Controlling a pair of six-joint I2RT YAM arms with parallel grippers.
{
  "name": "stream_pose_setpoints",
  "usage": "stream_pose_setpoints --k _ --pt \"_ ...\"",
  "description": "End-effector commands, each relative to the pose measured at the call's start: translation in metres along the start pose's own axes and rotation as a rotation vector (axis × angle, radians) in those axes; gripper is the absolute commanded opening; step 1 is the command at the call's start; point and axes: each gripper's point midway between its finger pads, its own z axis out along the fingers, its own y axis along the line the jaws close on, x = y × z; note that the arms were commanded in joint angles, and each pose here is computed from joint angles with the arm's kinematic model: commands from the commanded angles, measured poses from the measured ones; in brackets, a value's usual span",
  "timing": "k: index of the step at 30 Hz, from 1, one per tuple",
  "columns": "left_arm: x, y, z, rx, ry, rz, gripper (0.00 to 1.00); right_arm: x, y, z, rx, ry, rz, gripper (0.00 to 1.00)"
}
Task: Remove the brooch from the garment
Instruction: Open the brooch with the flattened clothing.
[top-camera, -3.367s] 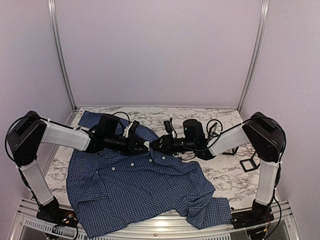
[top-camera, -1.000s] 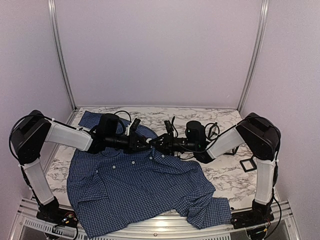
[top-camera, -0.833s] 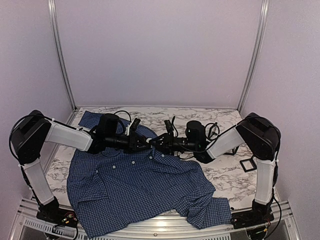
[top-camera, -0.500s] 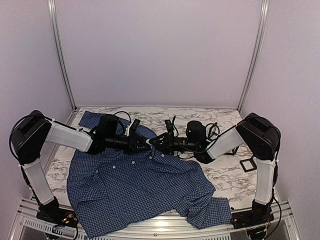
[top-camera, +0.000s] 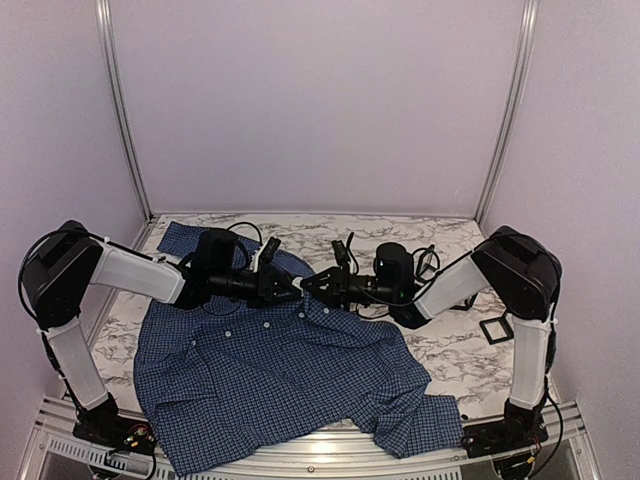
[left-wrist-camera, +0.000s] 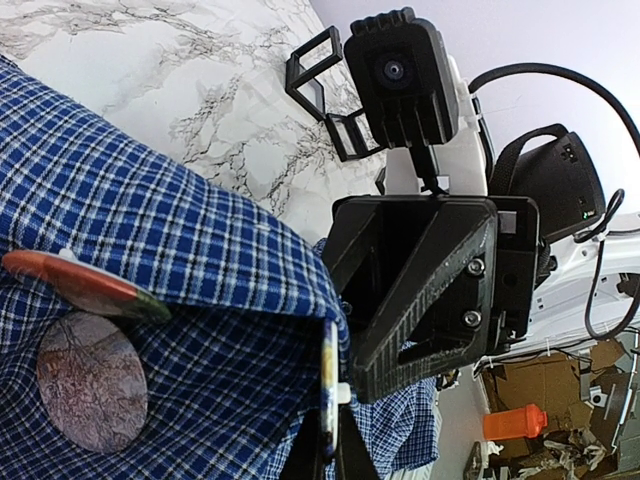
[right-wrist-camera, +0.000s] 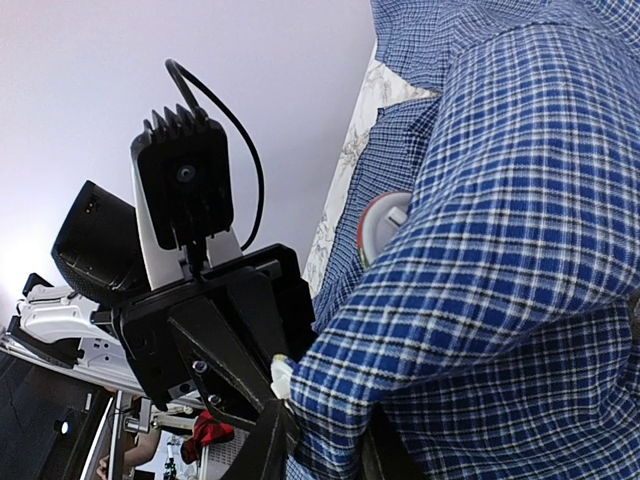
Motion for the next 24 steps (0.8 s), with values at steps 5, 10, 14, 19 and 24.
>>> stream_pose_setpoints --k 5,10,14,19,24 --pt "-0.0019 -0.0061 -0.0009 0.022 -0.003 0.027 0.00 -0.0052 0.0007 0.0003 -0.014 -0.013 -0.019 0.20" --pt "-0.0039 -0.0071 -0.0002 0.022 -0.004 0.033 0.00 -0.0054 0.0009 0.0016 -0.009 -0.008 -0.025 0.16" --pt "-0.0067 -0.0091 0.0001 0.021 -0.005 0.043 0.00 -0.0052 -0.0006 0.0013 0.003 -0.003 -0.031 0.16" --pt "-0.0090 -0.0091 0.0011 0.016 -0.005 0.046 0.00 -0.0035 -0.0001 0.0009 0.008 0.005 -0.039 0.15" --pt "-0.0087 -0.0050 0.0015 -0.002 -0.007 0.036 0.00 -0.0035 -0.0001 -0.0002 0.021 0.005 -0.054 0.16"
